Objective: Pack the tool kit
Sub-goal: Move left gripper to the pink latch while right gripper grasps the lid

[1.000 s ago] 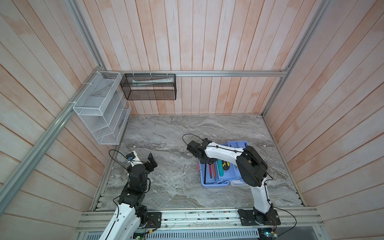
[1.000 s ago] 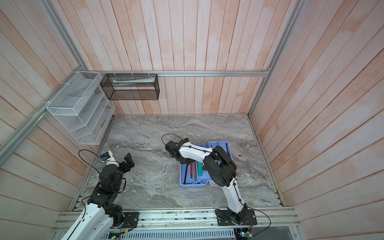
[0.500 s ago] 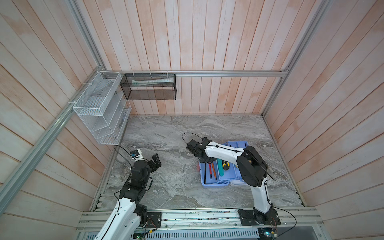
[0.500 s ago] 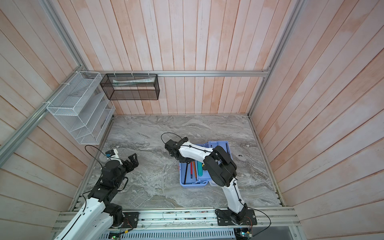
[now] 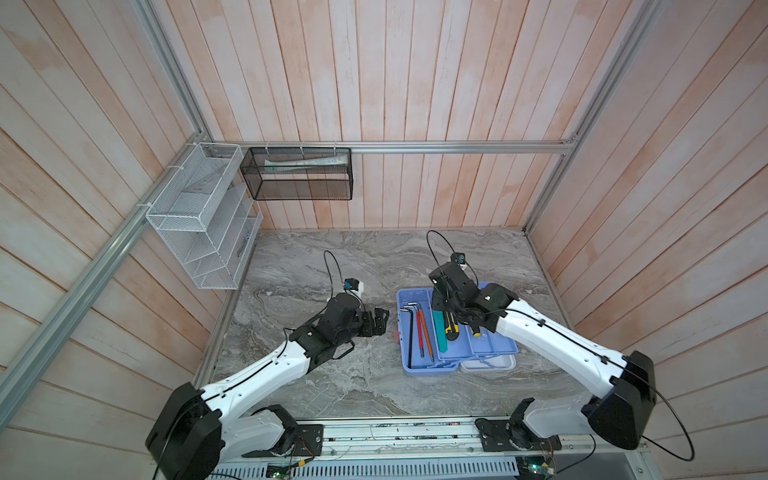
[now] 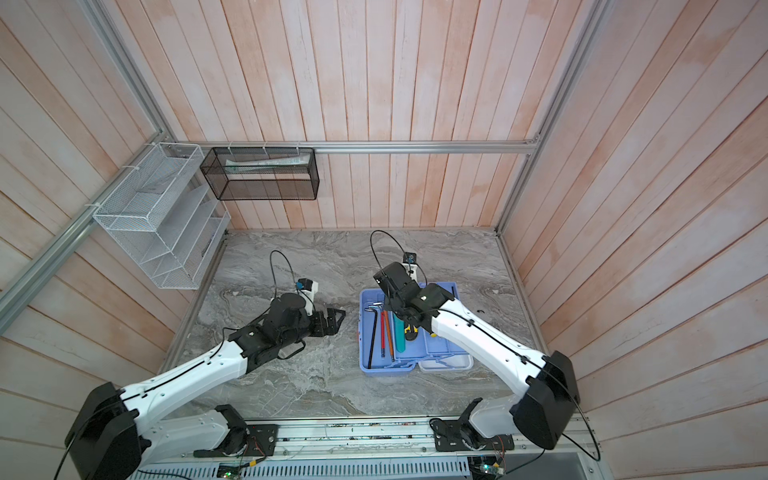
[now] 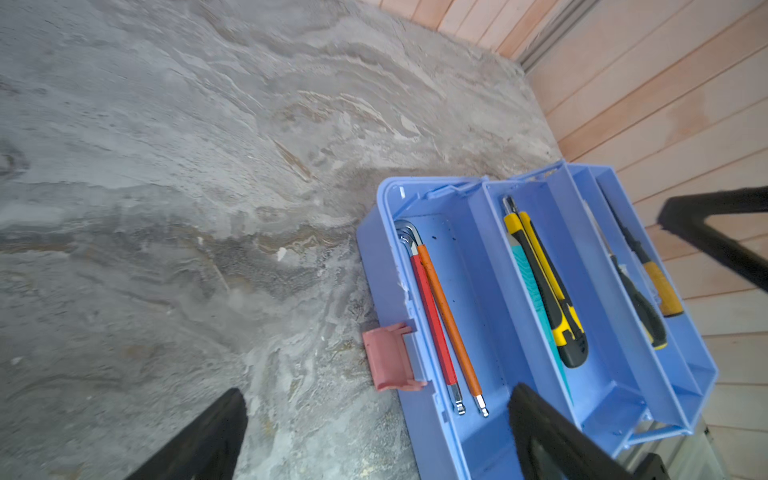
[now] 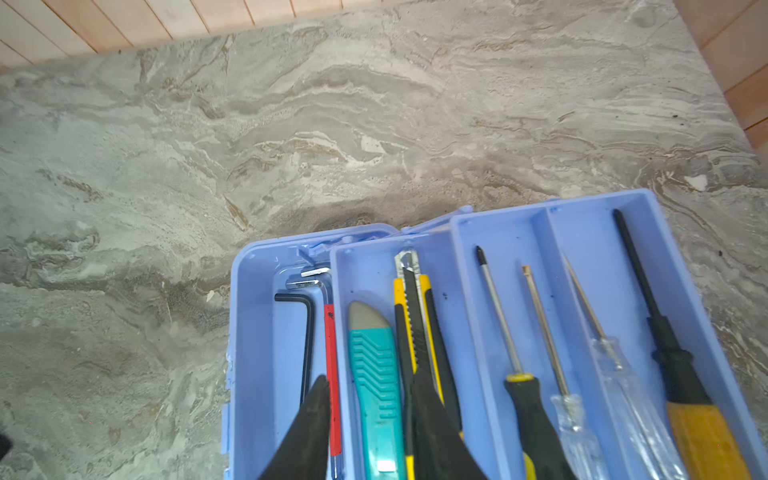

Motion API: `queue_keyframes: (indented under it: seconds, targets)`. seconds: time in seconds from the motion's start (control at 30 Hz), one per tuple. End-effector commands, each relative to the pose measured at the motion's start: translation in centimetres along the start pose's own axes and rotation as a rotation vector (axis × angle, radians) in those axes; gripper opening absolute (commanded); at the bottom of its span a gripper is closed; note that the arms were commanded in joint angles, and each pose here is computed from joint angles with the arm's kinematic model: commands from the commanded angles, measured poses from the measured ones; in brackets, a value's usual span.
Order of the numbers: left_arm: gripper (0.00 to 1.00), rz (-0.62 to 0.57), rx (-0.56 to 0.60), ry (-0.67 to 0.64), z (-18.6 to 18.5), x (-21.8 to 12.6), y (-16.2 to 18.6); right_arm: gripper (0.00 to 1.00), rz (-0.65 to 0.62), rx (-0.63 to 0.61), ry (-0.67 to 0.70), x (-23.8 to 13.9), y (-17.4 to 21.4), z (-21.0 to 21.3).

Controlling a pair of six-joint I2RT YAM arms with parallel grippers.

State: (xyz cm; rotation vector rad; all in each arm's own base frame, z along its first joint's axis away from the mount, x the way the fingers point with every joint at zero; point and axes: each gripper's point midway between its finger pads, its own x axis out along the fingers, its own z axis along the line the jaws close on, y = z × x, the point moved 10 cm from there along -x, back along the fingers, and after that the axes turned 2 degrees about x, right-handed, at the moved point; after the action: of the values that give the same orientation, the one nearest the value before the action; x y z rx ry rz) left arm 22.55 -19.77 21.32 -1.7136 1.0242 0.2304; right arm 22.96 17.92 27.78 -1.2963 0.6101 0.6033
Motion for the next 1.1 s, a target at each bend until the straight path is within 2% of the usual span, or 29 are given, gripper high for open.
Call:
queue_keyframes:
  seconds: [0.0, 0.1, 0.27, 0.53, 0.8, 1.07]
  targets:
    - [1.0, 0.031, 0.066, -0.025, -1.5, 2.0, -0.6, 0.32, -0.023, 0.013, -0.086, -0.5, 0.5, -1.0]
    - [1.0, 0.085, 0.104, -0.038, -2.5, 3.9, -0.7, 0.32, -0.043, 0.033, -0.135, -1.4, 1.0, -2.0]
    - [1.0, 0.179, 0.123, -0.101, -2.3, 6.6, 0.0, 0.32, -0.072, 0.061, -0.114, -2.4, 1.8, -3.9]
    - [1.0, 0.262, 0.167, -0.167, -1.5, 8.8, 1.4, 0.32, -0.09, 0.104, -0.127, -3.1, 2.2, -5.7]
    - [1.0, 0.296, 0.196, -0.286, 0.3, 8.6, 2.8, 0.32, -0.099, 0.094, -0.116, -3.3, 1.6, -6.4]
    - [0.99, 0.304, 0.14, -0.379, 3.8, 7.1, 4.5, 0.32, -0.083, 0.133, -0.112, -2.6, 0.3, -8.7]
